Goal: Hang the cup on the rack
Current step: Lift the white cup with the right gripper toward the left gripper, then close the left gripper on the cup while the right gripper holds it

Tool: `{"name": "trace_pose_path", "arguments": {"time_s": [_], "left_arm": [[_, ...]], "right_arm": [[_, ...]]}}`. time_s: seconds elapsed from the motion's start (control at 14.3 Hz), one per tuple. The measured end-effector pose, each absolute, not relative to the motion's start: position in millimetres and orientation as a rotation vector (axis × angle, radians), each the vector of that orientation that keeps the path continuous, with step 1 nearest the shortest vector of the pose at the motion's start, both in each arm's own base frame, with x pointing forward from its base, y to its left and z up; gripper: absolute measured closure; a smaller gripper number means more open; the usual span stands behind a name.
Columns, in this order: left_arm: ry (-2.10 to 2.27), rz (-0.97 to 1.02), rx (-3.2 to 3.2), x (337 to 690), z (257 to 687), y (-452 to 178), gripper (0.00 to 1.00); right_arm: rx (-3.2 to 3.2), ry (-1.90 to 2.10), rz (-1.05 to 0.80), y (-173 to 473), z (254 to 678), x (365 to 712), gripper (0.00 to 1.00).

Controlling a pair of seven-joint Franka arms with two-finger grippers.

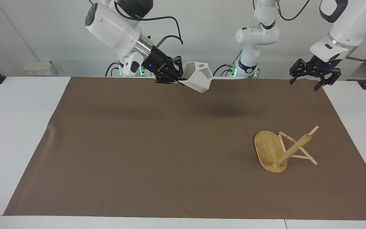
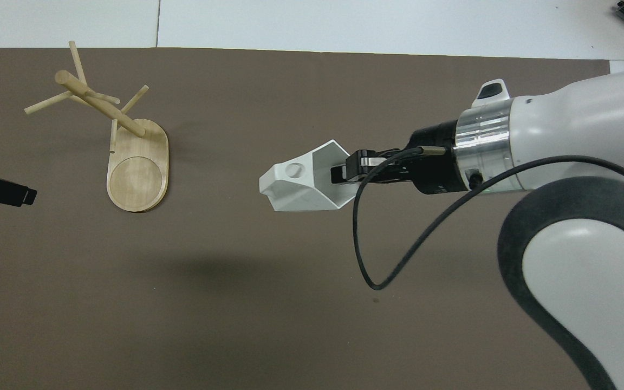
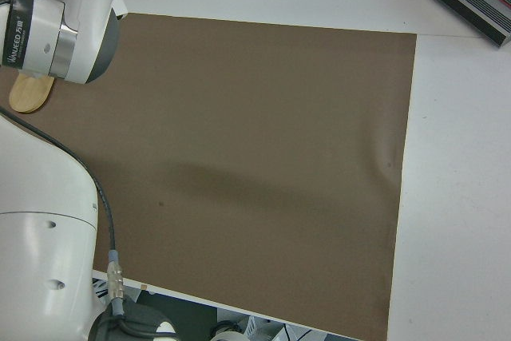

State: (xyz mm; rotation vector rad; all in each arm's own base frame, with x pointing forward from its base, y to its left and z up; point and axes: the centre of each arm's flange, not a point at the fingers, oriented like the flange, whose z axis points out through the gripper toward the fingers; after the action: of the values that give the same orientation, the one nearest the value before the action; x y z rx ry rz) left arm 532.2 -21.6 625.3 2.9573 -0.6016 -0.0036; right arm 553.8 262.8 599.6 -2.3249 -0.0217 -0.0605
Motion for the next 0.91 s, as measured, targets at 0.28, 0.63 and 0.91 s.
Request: {"name": "trace_pose_path", "arguments": {"time_s": [0.28, 0.63, 0.91], "left_arm": [[-0.844, 0.053, 2.755, 524.5, 613.9, -38.0, 0.00], [-1.322, 0.169, 2.500, 507.4, 593.5, -54.1, 0.00], [-1.607, 0.275, 2.281, 493.7, 580.1, -63.8, 0.00]], "right_arm": [[-2.276, 0.004, -0.026, 331.3, 578.9, 541.5, 0.94], [-2.254, -0.012, 0.000, 361.1, 568.7, 531.7, 0.94], [-2.251, -0.006, 0.009, 360.7, 564.5, 534.9, 0.94]]}}
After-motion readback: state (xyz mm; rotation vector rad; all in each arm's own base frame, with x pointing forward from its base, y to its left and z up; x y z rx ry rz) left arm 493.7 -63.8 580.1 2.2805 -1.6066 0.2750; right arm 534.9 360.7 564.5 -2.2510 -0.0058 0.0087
